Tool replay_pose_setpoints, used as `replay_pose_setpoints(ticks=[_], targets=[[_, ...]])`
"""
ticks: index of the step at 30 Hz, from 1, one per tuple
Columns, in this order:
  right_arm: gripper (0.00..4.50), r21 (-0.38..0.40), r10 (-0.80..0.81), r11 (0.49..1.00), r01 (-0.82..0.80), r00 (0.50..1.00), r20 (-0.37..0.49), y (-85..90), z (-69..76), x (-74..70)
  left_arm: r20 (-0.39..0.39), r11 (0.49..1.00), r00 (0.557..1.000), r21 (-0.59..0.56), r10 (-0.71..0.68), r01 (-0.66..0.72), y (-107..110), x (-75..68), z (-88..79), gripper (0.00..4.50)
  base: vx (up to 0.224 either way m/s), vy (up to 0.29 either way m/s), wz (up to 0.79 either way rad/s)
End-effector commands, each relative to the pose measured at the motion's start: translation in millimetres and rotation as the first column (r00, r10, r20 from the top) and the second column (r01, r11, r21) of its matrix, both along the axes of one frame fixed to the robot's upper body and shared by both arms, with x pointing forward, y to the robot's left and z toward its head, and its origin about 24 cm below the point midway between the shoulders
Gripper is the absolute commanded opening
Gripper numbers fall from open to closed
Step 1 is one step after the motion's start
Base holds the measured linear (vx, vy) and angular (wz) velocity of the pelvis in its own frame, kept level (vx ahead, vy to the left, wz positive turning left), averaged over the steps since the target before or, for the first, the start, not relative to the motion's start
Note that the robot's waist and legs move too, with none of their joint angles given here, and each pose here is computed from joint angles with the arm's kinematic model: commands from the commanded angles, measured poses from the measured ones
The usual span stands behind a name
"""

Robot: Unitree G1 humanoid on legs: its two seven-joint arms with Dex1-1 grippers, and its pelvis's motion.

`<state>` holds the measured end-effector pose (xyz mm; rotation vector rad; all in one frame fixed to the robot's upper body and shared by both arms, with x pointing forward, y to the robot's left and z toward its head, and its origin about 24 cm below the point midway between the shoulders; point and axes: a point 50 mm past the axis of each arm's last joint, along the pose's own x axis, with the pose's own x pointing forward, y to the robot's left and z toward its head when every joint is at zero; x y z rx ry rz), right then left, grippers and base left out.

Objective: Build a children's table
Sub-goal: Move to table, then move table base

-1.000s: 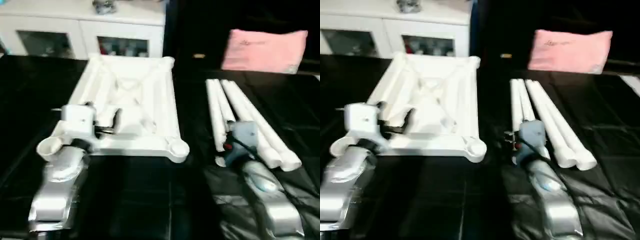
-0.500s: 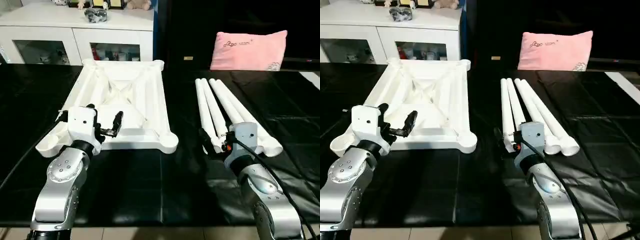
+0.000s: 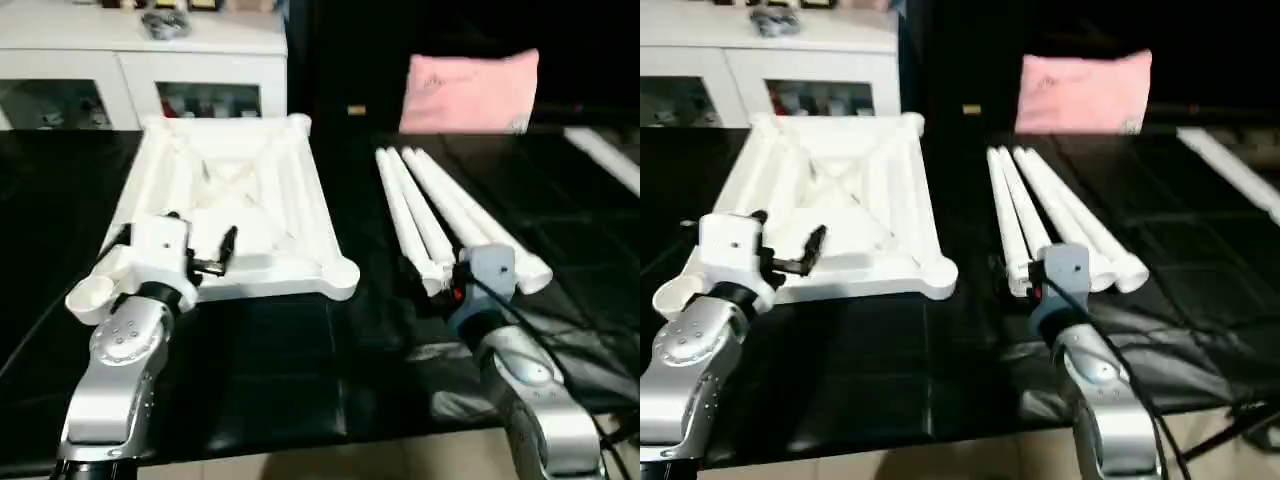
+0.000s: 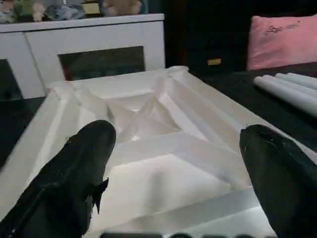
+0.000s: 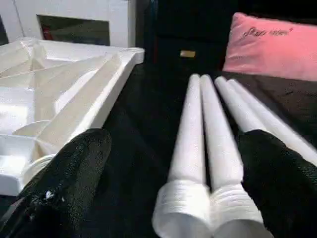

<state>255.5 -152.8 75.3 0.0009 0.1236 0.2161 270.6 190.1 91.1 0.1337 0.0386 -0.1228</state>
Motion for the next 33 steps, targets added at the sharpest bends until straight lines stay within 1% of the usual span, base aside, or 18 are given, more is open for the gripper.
replay_pose_setpoints(ticks=[1, 3, 4, 6, 12, 13, 14, 15, 17, 18, 19, 21, 23, 24, 26, 28, 29, 33], targets=[[4.50, -0.001, -0.002, 1.000, 0.002, 1.000, 0.000, -4.8, 2.6, 0.9, -0.013, 1.000, 1.000, 0.001, -0.012, 0.012, -4, 1.0, -1.4, 4.50, 0.000, 0.000, 0.00], [4.50, -0.017, 0.021, 1.000, -0.021, 1.000, 0.000, -5.1, 3.7, 2.3, -0.023, 0.999, 0.999, 0.025, -0.026, 0.026, -5, 1.8, -1.6, 4.50, -0.001, -0.031, -0.03], [4.50, -0.065, 0.050, 0.997, -0.052, 0.998, -0.026, -4.8, 3.3, 4.6, -0.060, 0.998, 0.996, 0.025, -0.058, 0.060, -7, 3.4, -3.6, 4.50, 0.017, -0.066, -0.01], [4.50, -0.092, 0.073, 0.993, -0.077, 0.997, -0.039, -5.4, 5.1, 7.1, -0.079, 0.994, 0.993, 0.045, -0.091, 0.095, -7, 7.9, -1.8, 4.50, 0.022, -0.064, -0.01], [4.50, -0.125, 0.144, 0.981, -0.148, 0.989, -0.040, -5.0, 11.8, 8.7, -0.103, 0.984, 0.981, 0.048, -0.164, 0.170, -7, 19.5, 3.2, 4.50, 0.029, -0.050, 0.00], [4.50, -0.140, 0.186, 0.972, -0.190, 0.982, -0.043, -4.0, 13.0, 7.4, -0.128, 0.971, 0.967, 0.071, -0.219, 0.229, -10, 21.8, 2.9, 4.50, 0.000, 0.000, 0.00], [4.50, -0.154, 0.262, 0.951, -0.269, 0.963, -0.061, -3.3, 15.3, 4.6, -0.208, 0.927, 0.917, 0.092, -0.340, 0.365, -15, 24.3, 0.1, 4.50, 0.000, 0.000, 0.00], [4.50, -0.154, 0.262, 0.951, -0.269, 0.963, -0.061, -3.3, 15.3, 4.6, -0.208, 0.927, 0.917, 0.092, -0.340, 0.365, -15, 24.3, 0.1, 4.50, 0.000, 0.000, 0.00], [4.50, -0.153, 0.327, 0.930, -0.335, 0.942, -0.077, -2.9, 18.0, 2.5, -0.282, 0.862, 0.849, 0.122, -0.446, 0.493, -18, 24.1, -2.2, 4.50, 0.000, 0.000, 0.00], [4.50, -0.156, 0.397, 0.899, -0.408, 0.913, -0.097, -2.3, 20.6, -0.1, -0.350, 0.795, 0.778, 0.134, -0.521, 0.592, -17, 25.1, -2.4, 4.50, 0.000, 0.000, 0.00], [4.50, -0.156, 0.397, 0.899, -0.408, 0.913, -0.097, -2.3, 20.6, -0.1, -0.350, 0.795, 0.778, 0.134, -0.521, 0.592, -17, 25.1, -2.4, 4.50, 0.000, 0.000, 0.00], [4.50, -0.151, 0.465, 0.864, -0.480, 0.877, -0.121, -1.7, 22.6, -3.5, -0.399, 0.726, 0.714, 0.151, -0.576, 0.671, -14, 27.4, 0.8, 4.50, 0.000, 0.000, 0.00], [4.50, -0.156, 0.510, 0.834, -0.529, 0.848, -0.145, -1.9, 22.7, -6.1, -0.413, 0.658, 0.680, 0.220, -0.606, 0.720, -10, 31.0, 4.3, 4.33, 0.000, 0.000, 0.00], [4.50, -0.160, 0.517, 0.828, -0.537, 0.842, -0.151, -2.1, 22.4, -6.5, -0.413, 0.644, 0.676, 0.238, -0.610, 0.727, -9, 31.9, 4.9, 4.23, 0.000, 0.000, 0.00], [4.50, -0.162, 0.539, 0.811, -0.563, 0.825, -0.170, -3.3, 20.7, -8.1, -0.470, 0.612, 0.631, 0.218, -0.617, 0.761, -6, 35.2, 1.2, 4.16, 0.000, 0.000, 0.00], [4.50, -0.166, 0.558, 0.794, -0.584, 0.810, -0.182, -3.8, 20.7, -9.3, -0.510, 0.585, 0.605, 0.223, -0.612, 0.780, -2, 40.5, -1.8, 4.05, 0.000, 0.000, 0.00], [4.50, -0.159, 0.578, 0.779, -0.606, 0.793, -0.190, -3.8, 21.7, -10.9, -0.548, 0.577, 0.577, 0.198, -0.605, 0.793, 1, 46.2, -4.5, 3.95, 0.000, 0.000, 0.00], [4.50, -0.149, 0.595, 0.767, -0.625, 0.778, -0.199, -3.7, 22.2, -12.8, -0.593, 0.570, 0.532, 0.145, -0.604, 0.809, 6, 49.2, -7.3, 3.58, 0.000, 0.000, 0.00]])
